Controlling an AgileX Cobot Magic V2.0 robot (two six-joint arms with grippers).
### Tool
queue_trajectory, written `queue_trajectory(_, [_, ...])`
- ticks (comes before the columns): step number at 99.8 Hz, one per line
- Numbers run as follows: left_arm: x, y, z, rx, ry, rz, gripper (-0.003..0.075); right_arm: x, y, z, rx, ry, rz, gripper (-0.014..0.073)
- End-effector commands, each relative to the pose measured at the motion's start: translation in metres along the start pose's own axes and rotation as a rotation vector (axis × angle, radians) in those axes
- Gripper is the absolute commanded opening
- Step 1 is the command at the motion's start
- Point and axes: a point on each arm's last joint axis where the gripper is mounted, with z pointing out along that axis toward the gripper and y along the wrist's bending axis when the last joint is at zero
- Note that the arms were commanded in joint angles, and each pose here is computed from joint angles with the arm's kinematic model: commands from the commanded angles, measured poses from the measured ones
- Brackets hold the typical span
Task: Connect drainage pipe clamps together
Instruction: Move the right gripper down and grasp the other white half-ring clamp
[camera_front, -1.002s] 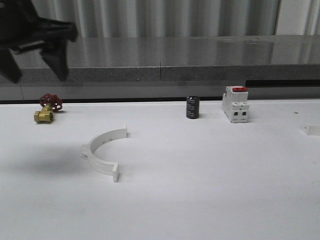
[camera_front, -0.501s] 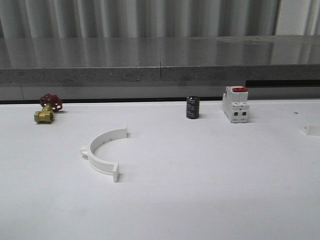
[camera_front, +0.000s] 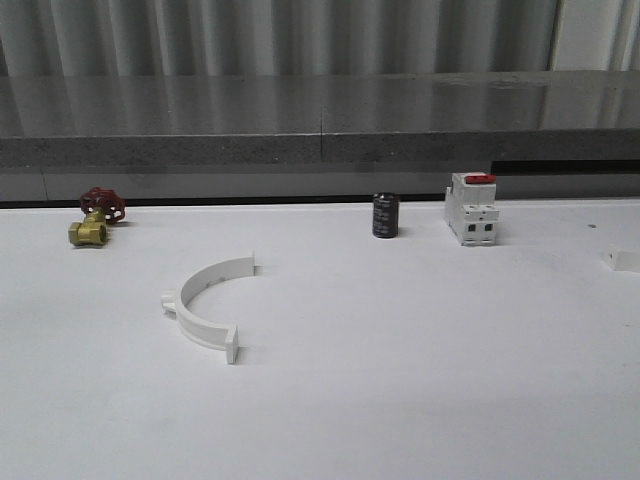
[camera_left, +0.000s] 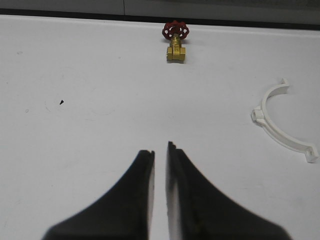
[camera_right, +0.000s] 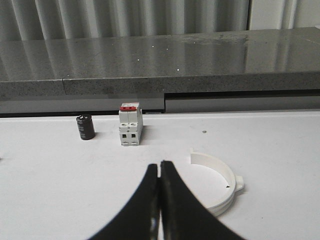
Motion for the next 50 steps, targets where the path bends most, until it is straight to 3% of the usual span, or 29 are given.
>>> queue_trajectory(1, [-0.012, -0.001, -0.006, 0.015, -0.093, 0.003, -0.0020, -0.015, 0.001, -0.003, -0.006, -0.116, -0.004, -0.0067])
queue_trajectory(33, [-0.011, -0.001, -0.005, 0.014, -0.081, 0.000, -0.0020, -0.017, 0.001, -0.003, -0.006, -0.124, -0.004, -0.0067])
queue_trajectory(50, [-0.011, -0.001, -0.005, 0.014, -0.081, 0.000, -0.0020, -0.035, 0.003, -0.006, -0.009, -0.106, -0.005, -0.0067])
